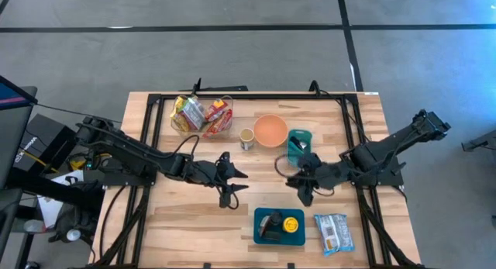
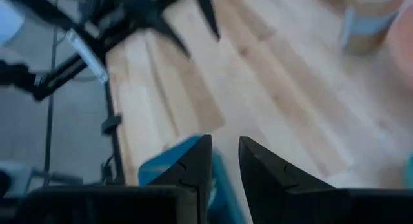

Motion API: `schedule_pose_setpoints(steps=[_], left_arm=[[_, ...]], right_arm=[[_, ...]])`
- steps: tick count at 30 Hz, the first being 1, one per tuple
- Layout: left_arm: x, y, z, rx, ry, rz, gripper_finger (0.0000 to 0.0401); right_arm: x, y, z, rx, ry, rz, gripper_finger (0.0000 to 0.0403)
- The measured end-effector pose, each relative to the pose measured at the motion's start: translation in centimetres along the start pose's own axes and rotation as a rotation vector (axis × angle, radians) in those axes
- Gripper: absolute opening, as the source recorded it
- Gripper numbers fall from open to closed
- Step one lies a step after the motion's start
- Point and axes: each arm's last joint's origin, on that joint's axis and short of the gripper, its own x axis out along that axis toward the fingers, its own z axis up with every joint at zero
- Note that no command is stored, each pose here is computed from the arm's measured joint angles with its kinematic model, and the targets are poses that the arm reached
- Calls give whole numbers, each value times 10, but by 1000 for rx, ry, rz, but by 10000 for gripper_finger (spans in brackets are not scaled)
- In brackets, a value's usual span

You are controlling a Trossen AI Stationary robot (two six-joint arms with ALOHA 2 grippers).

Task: Pick & Place Food Item
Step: Put the blue noodle pack into the transparent bin

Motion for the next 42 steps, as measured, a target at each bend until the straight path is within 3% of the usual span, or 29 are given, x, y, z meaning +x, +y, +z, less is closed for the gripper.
schedule_pose_setpoints(steps=[12, 16, 24, 35, 42], left_arm=[[0, 0, 0, 0, 3, -9, 158], [0, 0, 0, 1, 2, -9, 158], [0, 0, 0, 1, 2, -9, 158], [0, 0, 0, 1, 2, -9, 158], [0, 0, 0, 1, 1, -9, 158]], right_arm=[[-21, 25, -44, 29, 156, 86, 60], [-28, 29, -60, 89, 210, 77, 55], [-25, 39, -94, 248, 307, -12, 43], [-14, 50, -132, 288, 473, -95, 4], [-5, 51, -146, 350, 552, -169, 2]])
